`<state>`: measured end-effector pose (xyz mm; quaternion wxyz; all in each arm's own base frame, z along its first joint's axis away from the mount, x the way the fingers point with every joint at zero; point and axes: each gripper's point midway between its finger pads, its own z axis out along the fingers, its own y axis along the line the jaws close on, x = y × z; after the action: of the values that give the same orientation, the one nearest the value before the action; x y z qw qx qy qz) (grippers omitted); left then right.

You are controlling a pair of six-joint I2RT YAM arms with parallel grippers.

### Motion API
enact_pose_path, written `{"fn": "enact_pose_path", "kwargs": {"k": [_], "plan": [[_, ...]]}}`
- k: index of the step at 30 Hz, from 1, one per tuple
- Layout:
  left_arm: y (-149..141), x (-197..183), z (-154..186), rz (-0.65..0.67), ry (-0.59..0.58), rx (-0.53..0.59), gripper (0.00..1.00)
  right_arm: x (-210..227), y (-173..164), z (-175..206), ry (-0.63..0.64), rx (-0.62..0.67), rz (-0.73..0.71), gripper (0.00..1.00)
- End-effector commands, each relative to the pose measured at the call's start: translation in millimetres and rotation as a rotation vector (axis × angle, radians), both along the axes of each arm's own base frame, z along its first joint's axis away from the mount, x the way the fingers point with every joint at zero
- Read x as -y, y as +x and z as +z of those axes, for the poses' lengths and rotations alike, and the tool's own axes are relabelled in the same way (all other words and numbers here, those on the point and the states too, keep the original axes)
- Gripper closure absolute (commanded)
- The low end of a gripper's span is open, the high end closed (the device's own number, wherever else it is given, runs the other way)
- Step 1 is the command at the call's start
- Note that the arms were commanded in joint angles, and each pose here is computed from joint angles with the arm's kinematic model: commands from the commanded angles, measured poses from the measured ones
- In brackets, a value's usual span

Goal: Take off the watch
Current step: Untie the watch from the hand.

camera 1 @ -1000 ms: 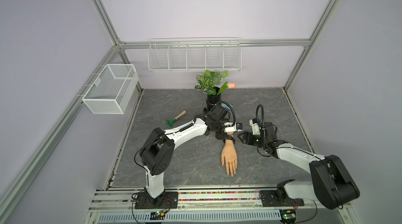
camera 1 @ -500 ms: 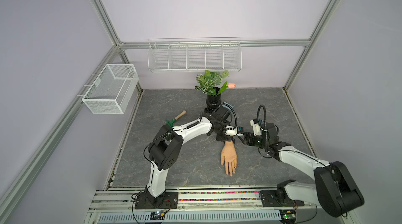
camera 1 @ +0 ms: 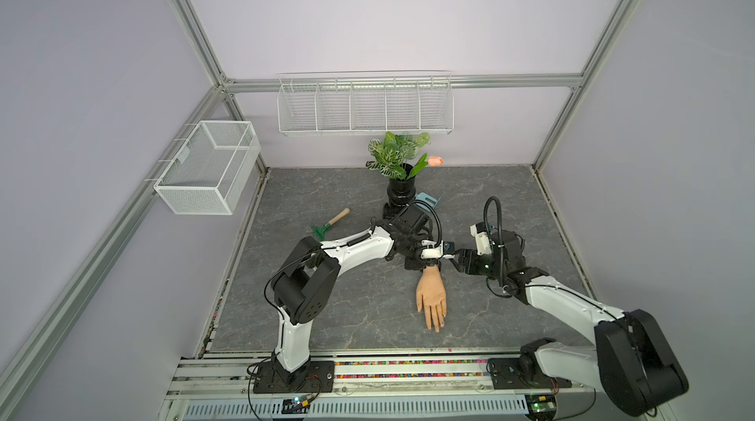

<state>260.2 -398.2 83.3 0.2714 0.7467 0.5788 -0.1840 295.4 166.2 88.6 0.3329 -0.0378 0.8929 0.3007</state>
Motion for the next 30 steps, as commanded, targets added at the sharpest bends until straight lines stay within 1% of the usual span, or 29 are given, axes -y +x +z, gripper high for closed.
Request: {"fn": "enact_pose_path", "kwargs": {"k": [1, 3, 5, 7, 9, 12, 14, 16, 19, 24, 27, 30], "plan": [[-4.0, -3.7, 6.2, 0.062, -0.064, -0.085, 0.95, -25.0, 4.2, 17.5, -0.032, 0.219, 0.140, 0.30], [-2.2, -3.3, 11.4, 0.114, -0.123, -0.131, 1.00, -46.8, -0.8, 23.6, -0.079, 0.373, 0.241, 0.28], [-0.2, -5.6, 12.0, 0.169, -0.173, -0.146, 1.00, -59.0, -3.6, 20.8, -0.136, 0.474, 0.304, 0.27], [0.2, -10.4, 9.3, 0.224, -0.215, -0.148, 1.00, -57.0, 0.8, 18.2, -0.150, 0.520, 0.280, 0.25], [1.2, -20.1, 6.6, 0.291, -0.263, -0.155, 1.00, -55.6, -0.5, 21.6, -0.132, 0.600, 0.267, 0.24], [7.9, -39.3, 6.9, 0.409, -0.328, -0.168, 1.00, -63.5, -16.6, 22.2, -0.113, 0.711, 0.346, 0.27], [11.1, -51.2, 7.9, 0.461, -0.344, -0.168, 1.00, -67.3, -20.9, 12.5, -0.149, 0.721, 0.382, 0.31], [11.5, -58.6, 8.6, 0.484, -0.341, -0.158, 1.00, -68.0, -20.1, 3.1, -0.196, 0.718, 0.383, 0.34], [8.7, -60.9, 10.3, 0.488, -0.343, -0.169, 1.00, -68.6, -17.1, -1.6, -0.275, 0.765, 0.354, 0.38], [9.3, -57.3, 10.5, 0.502, -0.367, -0.202, 1.00, -62.3, -4.4, -1.3, -0.419, 0.848, 0.264, 0.46], [6.8, -53.5, 15.6, 0.491, -0.398, -0.224, 0.99, -60.4, -1.0, 3.7, -0.467, 0.894, 0.228, 0.47], [5.3, -50.5, 21.2, 0.488, -0.435, -0.245, 0.99, -69.1, -3.6, 3.8, -0.490, 0.921, 0.263, 0.48]]}}
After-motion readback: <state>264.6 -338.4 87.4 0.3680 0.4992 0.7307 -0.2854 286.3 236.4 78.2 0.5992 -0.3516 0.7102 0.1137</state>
